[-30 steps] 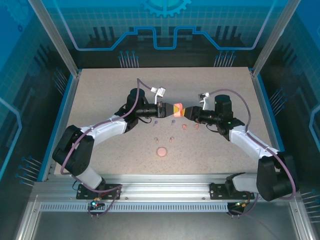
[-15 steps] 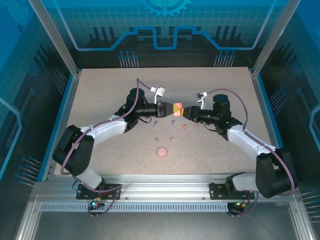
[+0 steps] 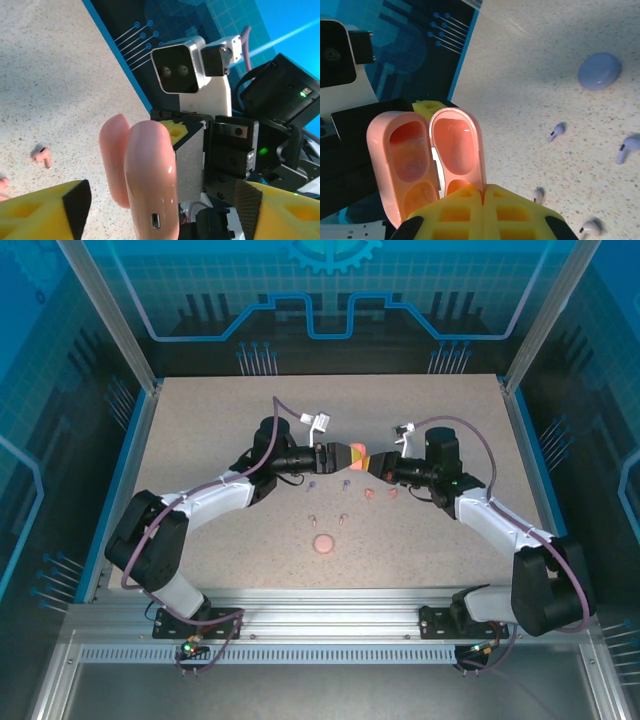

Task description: Insert wireless bluetooth earbuds into charging case

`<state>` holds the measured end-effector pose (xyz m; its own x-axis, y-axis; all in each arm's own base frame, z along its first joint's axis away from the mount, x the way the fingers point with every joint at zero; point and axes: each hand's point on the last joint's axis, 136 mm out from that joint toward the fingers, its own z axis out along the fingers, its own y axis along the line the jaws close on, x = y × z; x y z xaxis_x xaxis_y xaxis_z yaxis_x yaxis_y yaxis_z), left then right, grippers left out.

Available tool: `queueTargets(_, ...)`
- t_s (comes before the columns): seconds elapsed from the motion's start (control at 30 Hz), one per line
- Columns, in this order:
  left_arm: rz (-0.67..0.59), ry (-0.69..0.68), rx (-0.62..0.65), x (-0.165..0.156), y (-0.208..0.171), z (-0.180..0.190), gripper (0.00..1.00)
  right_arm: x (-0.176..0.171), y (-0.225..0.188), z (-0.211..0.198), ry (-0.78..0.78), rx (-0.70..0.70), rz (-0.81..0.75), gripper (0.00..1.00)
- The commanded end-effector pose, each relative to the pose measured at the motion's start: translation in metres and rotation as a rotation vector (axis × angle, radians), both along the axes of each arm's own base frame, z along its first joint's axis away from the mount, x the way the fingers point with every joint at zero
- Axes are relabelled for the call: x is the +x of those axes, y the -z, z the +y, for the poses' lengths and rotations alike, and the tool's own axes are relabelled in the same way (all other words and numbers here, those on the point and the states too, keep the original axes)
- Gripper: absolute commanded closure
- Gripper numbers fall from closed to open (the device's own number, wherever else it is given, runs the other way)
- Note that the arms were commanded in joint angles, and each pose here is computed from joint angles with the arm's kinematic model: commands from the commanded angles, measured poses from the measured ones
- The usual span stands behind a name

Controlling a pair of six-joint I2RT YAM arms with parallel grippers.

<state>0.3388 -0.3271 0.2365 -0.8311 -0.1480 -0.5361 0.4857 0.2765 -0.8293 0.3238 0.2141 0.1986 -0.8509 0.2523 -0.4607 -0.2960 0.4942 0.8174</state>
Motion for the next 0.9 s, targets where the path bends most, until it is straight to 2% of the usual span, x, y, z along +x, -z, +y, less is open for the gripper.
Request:
queueTargets(0.0, -0.048, -0.057, 0.027, 0.007, -0.012, 0.018, 0.07, 0.006, 0.001, -0.010, 0.039, -0.088, 0.004, 1.00)
queueTargets(0.1, -0.062, -0.055, 0.068, 0.010, -0.019, 0.031, 0.01, 0.008, 0.002, -0.016, 0.043, -0.145, 0.002, 1.00)
queueTargets(0.23, -0.089, -0.002, 0.146, 0.010, -0.026, 0.042, 0.01, 0.015, -0.009, -0.019, 0.022, -0.227, -0.047, 1.00)
queueTargets(0.43, -0.096, 0.149, 0.250, 0.009, -0.024, 0.046, 0.01, 0.025, -0.016, -0.020, -0.091, -0.378, -0.109, 1.00)
queueTargets(0.6, -0.074, 0.294, 0.320, 0.006, -0.019, 0.042, 0.02, 0.028, -0.019, -0.017, -0.211, -0.449, -0.162, 1.00)
queueTargets(0.7, -0.061, 0.348, 0.339, 0.012, -0.016, 0.038, 0.08, 0.030, -0.019, -0.016, -0.262, -0.468, -0.177, 1.00)
queueTargets(0.87, -0.027, 0.424, 0.350, 0.022, -0.007, 0.032, 0.27, 0.035, -0.017, -0.007, -0.349, -0.458, -0.203, 1.00)
